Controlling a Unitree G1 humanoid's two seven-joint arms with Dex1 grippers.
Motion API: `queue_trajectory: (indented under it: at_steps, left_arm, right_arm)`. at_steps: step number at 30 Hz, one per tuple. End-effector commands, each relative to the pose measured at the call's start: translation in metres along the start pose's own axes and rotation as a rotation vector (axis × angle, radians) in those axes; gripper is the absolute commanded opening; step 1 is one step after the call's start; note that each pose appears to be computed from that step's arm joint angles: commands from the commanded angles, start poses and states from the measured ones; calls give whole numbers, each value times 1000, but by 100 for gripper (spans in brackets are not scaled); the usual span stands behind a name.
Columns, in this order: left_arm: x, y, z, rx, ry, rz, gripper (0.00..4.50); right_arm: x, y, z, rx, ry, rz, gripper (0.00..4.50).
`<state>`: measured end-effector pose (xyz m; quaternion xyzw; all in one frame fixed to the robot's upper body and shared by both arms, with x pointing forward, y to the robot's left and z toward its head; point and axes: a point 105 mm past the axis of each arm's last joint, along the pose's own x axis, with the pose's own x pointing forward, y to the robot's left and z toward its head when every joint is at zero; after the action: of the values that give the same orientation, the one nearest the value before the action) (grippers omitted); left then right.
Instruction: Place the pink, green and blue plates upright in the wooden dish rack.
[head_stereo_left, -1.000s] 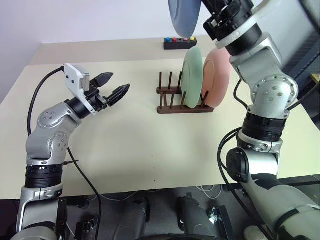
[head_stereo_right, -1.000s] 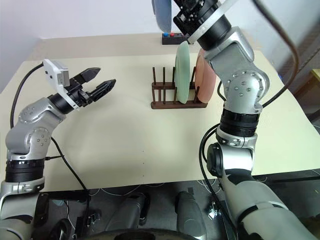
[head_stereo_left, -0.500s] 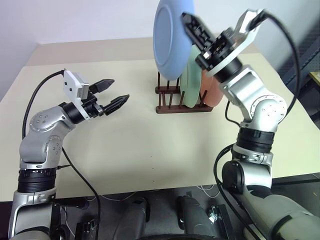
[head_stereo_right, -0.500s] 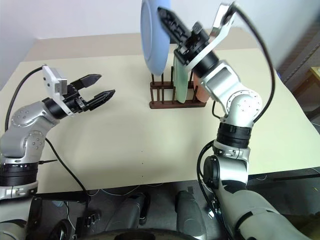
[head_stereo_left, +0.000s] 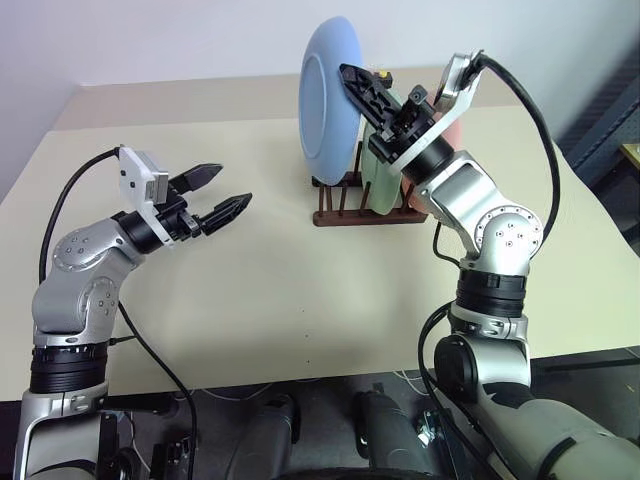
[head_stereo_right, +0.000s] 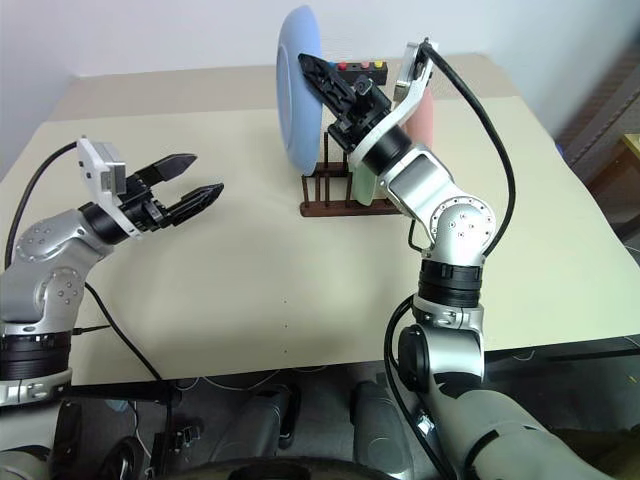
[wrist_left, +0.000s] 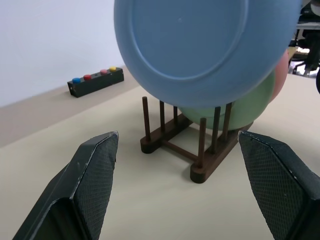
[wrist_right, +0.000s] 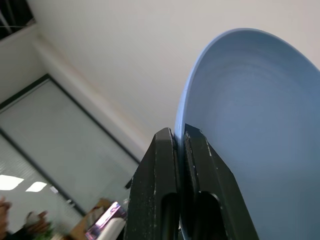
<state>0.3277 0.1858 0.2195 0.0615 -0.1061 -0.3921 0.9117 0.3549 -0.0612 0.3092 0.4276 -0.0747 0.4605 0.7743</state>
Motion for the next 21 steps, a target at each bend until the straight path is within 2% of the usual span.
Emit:
queue_trajectory:
  at_steps: [1,13,21]
  left_arm:
    - [-2,-1,14,41,-41,3,391]
    - [0,2,11,35,-50,33,391]
    - [-2,4,7,13,-49,41,391]
  right_arm:
    - [1,9,11,-41,-51,24,0]
    - [-8,-13,9,-31,-83,-60,0]
    - [-12,-21,-3,-53,-39,-92,0]
